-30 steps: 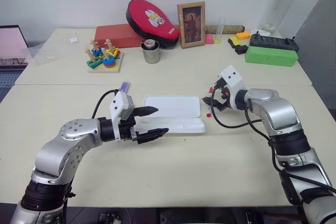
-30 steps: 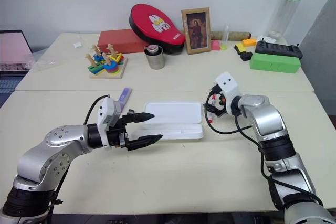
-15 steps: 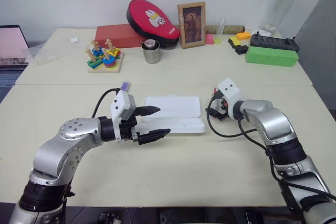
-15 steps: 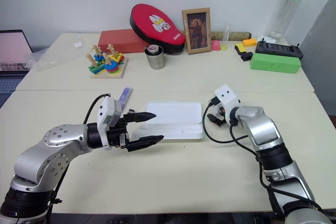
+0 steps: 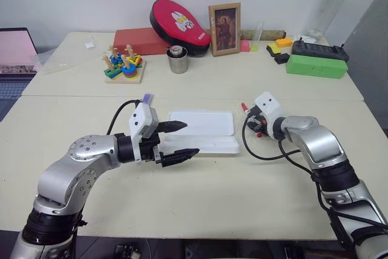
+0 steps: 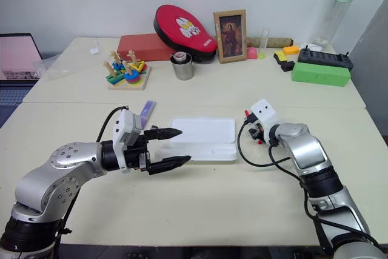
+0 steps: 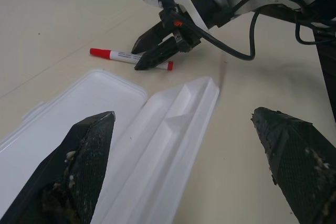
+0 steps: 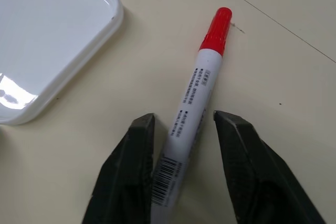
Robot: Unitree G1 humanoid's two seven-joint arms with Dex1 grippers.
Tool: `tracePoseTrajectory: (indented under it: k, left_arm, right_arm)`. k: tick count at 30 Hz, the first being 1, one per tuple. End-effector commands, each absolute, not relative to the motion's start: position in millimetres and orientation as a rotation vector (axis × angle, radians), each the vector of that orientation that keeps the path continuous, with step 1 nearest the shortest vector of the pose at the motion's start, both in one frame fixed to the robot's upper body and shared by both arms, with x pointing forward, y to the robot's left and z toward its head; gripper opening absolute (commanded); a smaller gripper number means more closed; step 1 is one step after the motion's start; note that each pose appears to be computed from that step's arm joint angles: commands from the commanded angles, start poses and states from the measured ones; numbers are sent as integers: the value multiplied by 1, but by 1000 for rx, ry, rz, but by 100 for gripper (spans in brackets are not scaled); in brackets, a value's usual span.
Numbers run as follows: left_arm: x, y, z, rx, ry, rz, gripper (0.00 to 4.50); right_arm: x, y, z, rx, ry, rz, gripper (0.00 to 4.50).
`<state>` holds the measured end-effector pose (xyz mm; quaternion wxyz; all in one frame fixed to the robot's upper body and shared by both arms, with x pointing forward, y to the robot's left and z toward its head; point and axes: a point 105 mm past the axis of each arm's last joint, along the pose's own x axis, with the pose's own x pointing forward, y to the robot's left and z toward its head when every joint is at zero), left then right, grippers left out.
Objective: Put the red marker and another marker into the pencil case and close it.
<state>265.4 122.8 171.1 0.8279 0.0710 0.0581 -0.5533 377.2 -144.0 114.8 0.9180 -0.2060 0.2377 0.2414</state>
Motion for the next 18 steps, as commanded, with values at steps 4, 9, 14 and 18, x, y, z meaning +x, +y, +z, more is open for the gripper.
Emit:
tracePoseTrajectory:
  k: [4,9,14,18]
  left_arm:
    - [265,121,188,182,62,-1179,450]
    - [266,121,189,181,56,-1176,450]
    - [260,133,199,166,35,-1110,450]
    - [246,147,194,150,75,-1053,450]
  right_arm:
    - [382,-160,117,-414,482,436,25]
    - [383,-159,123,-419,451,454,25]
    - [388,-132,177,-425,223,593,25]
    - [377,-104,208,-405,104,781,25]
